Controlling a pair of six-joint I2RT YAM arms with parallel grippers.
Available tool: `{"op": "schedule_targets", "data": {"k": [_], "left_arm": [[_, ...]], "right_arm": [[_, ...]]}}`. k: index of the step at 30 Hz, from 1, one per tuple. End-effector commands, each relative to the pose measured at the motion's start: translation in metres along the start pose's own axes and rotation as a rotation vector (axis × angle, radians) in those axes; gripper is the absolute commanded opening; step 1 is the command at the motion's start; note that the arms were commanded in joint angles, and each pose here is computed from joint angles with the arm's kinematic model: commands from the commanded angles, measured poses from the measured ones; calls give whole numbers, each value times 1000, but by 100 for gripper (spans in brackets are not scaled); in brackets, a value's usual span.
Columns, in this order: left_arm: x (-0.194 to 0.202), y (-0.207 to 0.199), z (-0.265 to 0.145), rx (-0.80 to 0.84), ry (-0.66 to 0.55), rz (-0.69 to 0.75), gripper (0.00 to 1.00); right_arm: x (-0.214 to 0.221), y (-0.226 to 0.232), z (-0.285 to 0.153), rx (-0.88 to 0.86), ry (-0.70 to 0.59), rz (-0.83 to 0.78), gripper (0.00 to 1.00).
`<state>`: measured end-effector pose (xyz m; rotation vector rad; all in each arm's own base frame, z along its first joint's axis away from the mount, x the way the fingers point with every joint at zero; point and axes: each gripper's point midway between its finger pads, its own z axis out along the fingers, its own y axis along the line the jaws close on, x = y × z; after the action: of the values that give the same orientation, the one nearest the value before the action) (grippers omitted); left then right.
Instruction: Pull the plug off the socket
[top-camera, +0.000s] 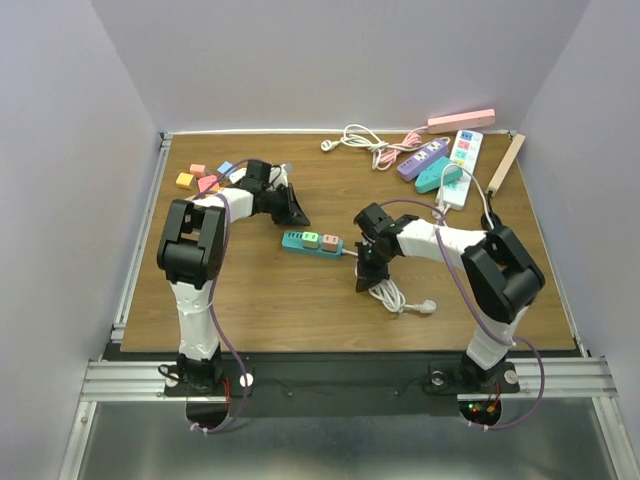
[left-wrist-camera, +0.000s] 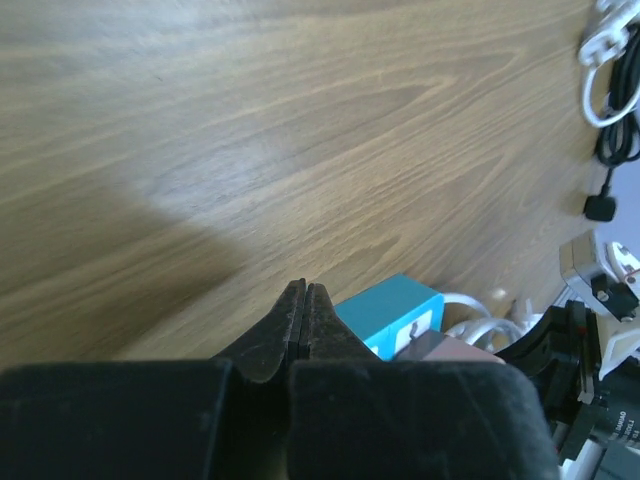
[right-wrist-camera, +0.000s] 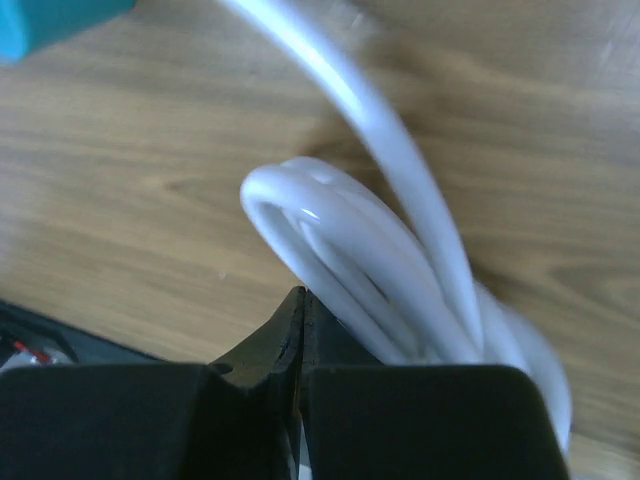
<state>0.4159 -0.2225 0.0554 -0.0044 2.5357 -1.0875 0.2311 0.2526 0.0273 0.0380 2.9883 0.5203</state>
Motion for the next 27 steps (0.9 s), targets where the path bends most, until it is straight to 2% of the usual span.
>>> {"op": "schedule_targets", "data": {"k": [1, 8, 13, 17, 20, 23, 25, 26, 27], "left_arm": [[8, -11, 14, 15, 26, 63, 0], [57, 9, 22, -23, 114, 43, 0], [86, -2, 15, 4, 145, 34, 0], [93, -37, 11, 65, 111, 67, 0], [81, -44, 2, 35, 44, 84, 0], [36, -68, -21, -12, -84, 177, 0], [26, -71, -31, -64, -93, 195, 0], [6, -82, -39, -76, -142, 232, 0], [11, -77, -39, -101, -122, 218, 0]], "right_arm": [[-45, -24, 2, 117, -110, 0, 0], [-125, -76, -8, 239, -203, 32, 1], [-164, -63, -13, 189, -246, -10, 0], [-173, -34, -11, 57, -215, -62, 0], [-173, -26, -14, 19, -211, -69, 1], [-171, -26, -18, 20, -216, -59, 0], [-171, -30, -22, 46, -235, -38, 0], [-173, -30, -30, 56, -262, -10, 0], [-174, -32, -34, 74, -279, 10, 0]]}}
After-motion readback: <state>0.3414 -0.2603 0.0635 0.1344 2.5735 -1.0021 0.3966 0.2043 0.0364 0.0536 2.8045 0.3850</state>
